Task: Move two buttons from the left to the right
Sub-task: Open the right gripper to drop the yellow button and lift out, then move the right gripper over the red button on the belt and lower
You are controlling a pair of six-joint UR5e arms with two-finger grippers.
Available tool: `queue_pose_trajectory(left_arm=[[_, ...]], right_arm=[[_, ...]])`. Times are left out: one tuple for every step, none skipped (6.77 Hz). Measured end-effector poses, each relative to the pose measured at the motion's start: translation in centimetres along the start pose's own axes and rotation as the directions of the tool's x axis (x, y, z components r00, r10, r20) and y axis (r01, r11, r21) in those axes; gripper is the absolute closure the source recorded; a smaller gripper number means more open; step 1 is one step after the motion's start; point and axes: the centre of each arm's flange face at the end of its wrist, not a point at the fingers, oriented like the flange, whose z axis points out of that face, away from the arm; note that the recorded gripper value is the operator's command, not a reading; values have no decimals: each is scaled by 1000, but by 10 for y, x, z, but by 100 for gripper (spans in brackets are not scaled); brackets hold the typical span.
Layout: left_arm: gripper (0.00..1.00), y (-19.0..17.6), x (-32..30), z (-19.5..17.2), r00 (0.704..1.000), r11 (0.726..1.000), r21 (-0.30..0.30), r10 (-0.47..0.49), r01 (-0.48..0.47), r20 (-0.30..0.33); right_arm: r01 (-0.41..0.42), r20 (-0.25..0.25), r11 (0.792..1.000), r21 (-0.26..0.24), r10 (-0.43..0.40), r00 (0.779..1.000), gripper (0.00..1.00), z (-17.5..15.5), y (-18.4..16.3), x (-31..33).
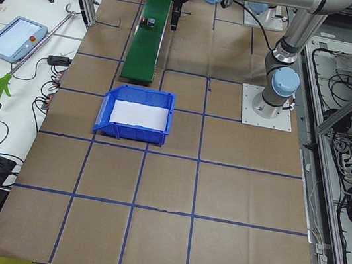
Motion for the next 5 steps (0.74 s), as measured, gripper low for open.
queue_pose_trajectory(left_arm=[[0, 0, 0, 0, 1000, 1000, 0, 0, 0, 1], [0, 0, 0, 0, 1000, 1000, 0, 0, 0, 1], [0, 0, 0, 0, 1000, 1000, 0, 0, 0, 2], [0, 0, 0, 0, 1000, 1000, 0, 0, 0, 2], [0, -1, 0, 0, 1000, 1000, 0, 0, 0, 2]], right_arm=[[7, 8, 1000, 7, -7, 1000, 0, -23, -20, -26], [-27, 37, 999, -16, 28, 999, 0, -36, -34, -62], [-86, 63, 995, -48, 88, 994, 1, -42, -43, -106], [-125, 81, 989, -78, 131, 988, 0, -44, -50, -148], [-146, 93, 984, -98, 155, 984, 0, -46, -54, -186]])
